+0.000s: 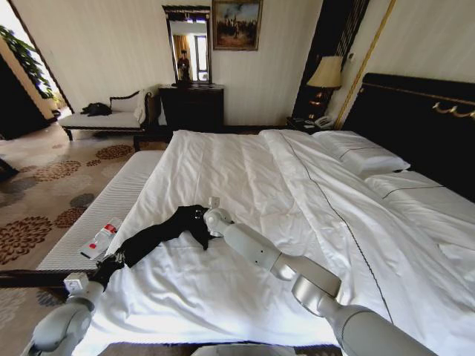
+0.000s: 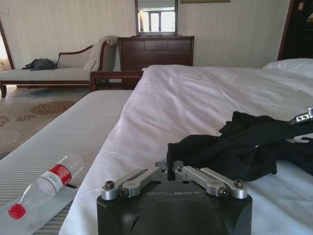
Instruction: Fold the clothes on the bed.
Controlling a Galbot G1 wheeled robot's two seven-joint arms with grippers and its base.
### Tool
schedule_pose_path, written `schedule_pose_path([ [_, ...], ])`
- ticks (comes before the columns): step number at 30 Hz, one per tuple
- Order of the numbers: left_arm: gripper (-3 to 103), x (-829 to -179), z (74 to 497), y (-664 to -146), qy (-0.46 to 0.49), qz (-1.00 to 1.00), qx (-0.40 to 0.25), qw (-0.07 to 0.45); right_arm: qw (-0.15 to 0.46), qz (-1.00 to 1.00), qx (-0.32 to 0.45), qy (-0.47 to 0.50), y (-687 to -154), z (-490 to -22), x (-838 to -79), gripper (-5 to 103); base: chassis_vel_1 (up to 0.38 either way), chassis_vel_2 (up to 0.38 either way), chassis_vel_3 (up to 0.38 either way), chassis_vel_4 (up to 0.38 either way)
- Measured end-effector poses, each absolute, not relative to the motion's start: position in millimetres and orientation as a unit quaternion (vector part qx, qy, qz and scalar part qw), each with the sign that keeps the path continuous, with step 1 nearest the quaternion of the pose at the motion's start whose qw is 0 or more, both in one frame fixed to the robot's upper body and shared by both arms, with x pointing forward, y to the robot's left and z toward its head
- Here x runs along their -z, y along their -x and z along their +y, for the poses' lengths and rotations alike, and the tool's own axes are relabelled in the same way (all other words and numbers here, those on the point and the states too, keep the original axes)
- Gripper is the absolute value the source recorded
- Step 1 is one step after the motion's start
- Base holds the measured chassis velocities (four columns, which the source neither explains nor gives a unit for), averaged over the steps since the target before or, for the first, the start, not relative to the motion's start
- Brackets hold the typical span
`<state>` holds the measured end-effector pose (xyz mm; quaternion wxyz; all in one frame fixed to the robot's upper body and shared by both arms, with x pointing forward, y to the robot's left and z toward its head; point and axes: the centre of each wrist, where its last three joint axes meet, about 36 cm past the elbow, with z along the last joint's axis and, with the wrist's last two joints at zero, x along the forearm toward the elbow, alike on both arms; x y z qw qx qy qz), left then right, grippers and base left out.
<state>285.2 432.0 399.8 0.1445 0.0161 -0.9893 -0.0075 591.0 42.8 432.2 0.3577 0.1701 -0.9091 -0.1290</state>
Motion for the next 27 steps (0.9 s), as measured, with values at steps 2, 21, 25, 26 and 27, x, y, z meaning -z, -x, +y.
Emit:
schedule_pose_path([
  [2,1,-400,432,-285,-0.016,-0.989,0.007,0.144,0.357,-0.909,0.129,-0.17,-591,43,-432,0,0.0,0.0,0.0,0.0],
  [21,1,-473,450,-366,-0.041,-0.996,-0.069,0.025,0.124,-0.909,0.314,-0.243,-609,15,-551,0,0.0,0.0,0.0,0.0],
  [25,1,-522,456,-398,-0.04,-0.994,-0.099,-0.031,0.06,-0.901,0.344,-0.257,-611,0,-592,0,0.0,0.0,0.0,0.0],
  [26,1,-543,459,-406,-0.033,-0.992,-0.113,-0.053,0.039,-0.895,0.361,-0.259,-607,-8,-608,0,0.0,0.0,0.0,0.0],
  [27,1,-543,459,-406,-0.033,-0.992,-0.113,-0.053,0.039,-0.895,0.361,-0.259,-607,-8,-608,0,0.0,0.0,0.0,0.0],
])
